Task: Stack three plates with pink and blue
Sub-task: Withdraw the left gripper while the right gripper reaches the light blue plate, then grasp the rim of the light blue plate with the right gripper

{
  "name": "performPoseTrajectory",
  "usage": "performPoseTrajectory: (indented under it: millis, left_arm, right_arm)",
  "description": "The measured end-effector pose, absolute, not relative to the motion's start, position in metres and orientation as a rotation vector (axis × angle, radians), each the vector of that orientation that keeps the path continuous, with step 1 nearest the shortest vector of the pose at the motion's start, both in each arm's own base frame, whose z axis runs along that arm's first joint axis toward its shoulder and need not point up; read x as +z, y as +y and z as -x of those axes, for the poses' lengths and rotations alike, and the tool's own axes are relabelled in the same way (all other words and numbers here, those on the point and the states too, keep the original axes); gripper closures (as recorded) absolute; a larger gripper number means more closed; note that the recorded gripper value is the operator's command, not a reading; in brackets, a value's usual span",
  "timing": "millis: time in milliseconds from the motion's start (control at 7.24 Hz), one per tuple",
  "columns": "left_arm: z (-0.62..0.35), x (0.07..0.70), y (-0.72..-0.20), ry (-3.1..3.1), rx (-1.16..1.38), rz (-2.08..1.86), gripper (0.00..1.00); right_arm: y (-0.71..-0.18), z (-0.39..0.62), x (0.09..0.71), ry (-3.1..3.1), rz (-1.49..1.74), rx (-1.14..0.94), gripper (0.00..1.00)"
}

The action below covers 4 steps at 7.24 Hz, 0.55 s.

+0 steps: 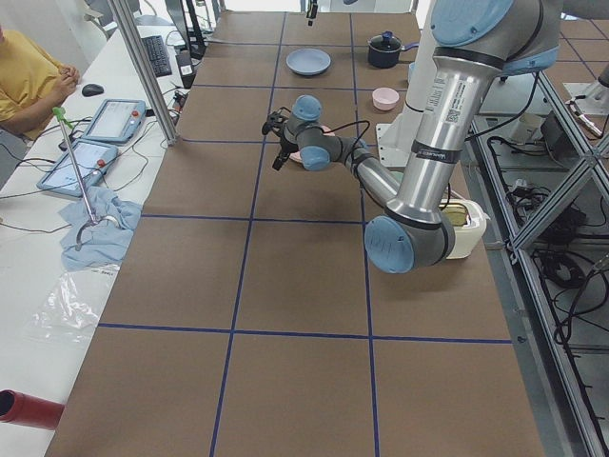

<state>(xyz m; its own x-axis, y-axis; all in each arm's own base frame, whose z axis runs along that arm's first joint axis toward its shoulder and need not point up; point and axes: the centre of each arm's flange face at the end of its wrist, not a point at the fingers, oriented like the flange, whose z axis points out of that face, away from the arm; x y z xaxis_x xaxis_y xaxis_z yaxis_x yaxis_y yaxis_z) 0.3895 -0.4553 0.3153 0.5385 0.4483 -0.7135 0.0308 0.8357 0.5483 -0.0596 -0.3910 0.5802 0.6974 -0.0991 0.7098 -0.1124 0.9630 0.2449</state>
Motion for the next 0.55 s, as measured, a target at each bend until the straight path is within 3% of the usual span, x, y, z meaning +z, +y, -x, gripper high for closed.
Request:
performPoseTrajectory:
  millis: [414, 553]
  left_arm:
    - [-0.371, 0.319, -0.45, 0.978, 0.271, -0.556, 0.0]
    - [-0.37, 0.318, -0.449, 0.979, 0.269, -0.557, 0.0]
  right_arm:
    - [-0.372, 0.107, 0.648, -0.817, -0.334, 0.072, 0.2]
    - [-0.366, 0.11, 0.665, -0.831, -0.343, 0.083, 0.2]
